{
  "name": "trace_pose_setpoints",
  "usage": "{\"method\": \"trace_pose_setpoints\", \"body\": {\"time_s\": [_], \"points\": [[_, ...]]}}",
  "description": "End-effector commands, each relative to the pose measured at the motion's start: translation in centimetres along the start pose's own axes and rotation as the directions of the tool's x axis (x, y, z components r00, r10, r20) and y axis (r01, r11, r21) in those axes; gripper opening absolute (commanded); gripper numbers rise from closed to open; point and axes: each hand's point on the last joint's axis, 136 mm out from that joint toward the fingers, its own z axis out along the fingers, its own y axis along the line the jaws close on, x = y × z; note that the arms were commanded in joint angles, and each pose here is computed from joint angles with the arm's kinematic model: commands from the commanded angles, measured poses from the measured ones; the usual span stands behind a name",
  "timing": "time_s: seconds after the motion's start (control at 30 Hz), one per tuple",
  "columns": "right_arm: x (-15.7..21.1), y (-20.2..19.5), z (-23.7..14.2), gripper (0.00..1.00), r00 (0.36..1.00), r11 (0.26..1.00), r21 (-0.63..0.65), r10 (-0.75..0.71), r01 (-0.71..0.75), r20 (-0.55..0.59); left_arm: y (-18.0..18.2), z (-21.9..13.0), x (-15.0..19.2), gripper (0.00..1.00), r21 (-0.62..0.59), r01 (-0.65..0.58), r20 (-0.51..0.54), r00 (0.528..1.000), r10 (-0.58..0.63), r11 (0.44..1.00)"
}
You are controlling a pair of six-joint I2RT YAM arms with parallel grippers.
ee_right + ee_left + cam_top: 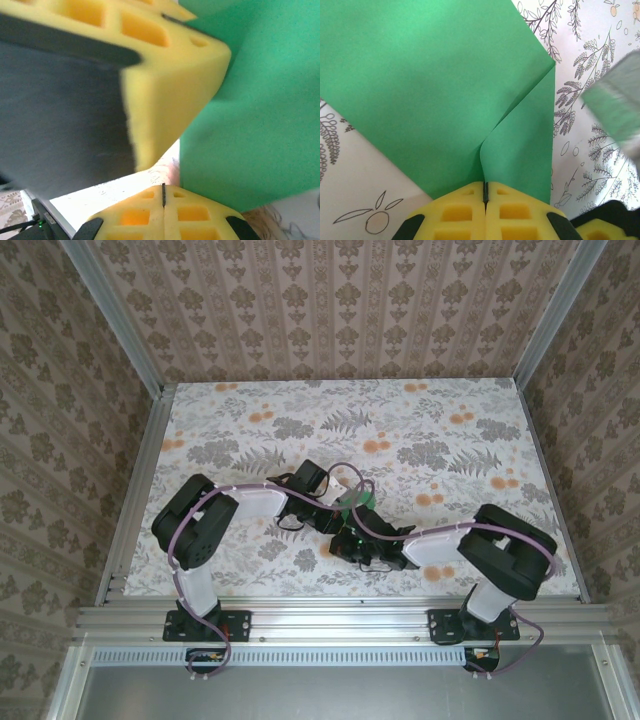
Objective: Fold a paper plane with a square sheet of paper (pick it up from the middle)
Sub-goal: Third fold the triangle at the center of the table.
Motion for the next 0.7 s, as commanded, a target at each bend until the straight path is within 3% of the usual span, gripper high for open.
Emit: {"method": "trace_pose_setpoints", "body": {"time_s": [0.0,0.17,0.47,0.67], "points": [[1.4,-2.2,1.5,0.07,0.998,0.998,0.046,0.035,-0.033,-0.054,2.4,1.3,4.7,0.00,-0.081,0.081,-0.144,0.985,-0.092,0.993],[1.2,-2.6,0.9,0.06,0.999,0.998,0.047,0.040,-0.039,-0.031,2.4,1.2,4.9,0.00,-0.086,0.081,-0.148,0.985,-0.093,0.993],[-3.4,-1.2,-4.9,0.07,0.993,0.999,0.039,-0.018,0.014,0.116,2.4,1.2,4.7,0.00,-0.087,0.077,-0.150,0.985,-0.090,0.993],[-5.4,-2.1,-4.8,0.07,0.993,1.000,0.024,0.008,-0.011,0.118,2.3,1.2,4.4,0.00,-0.081,0.077,-0.149,0.985,-0.089,0.994]]}}
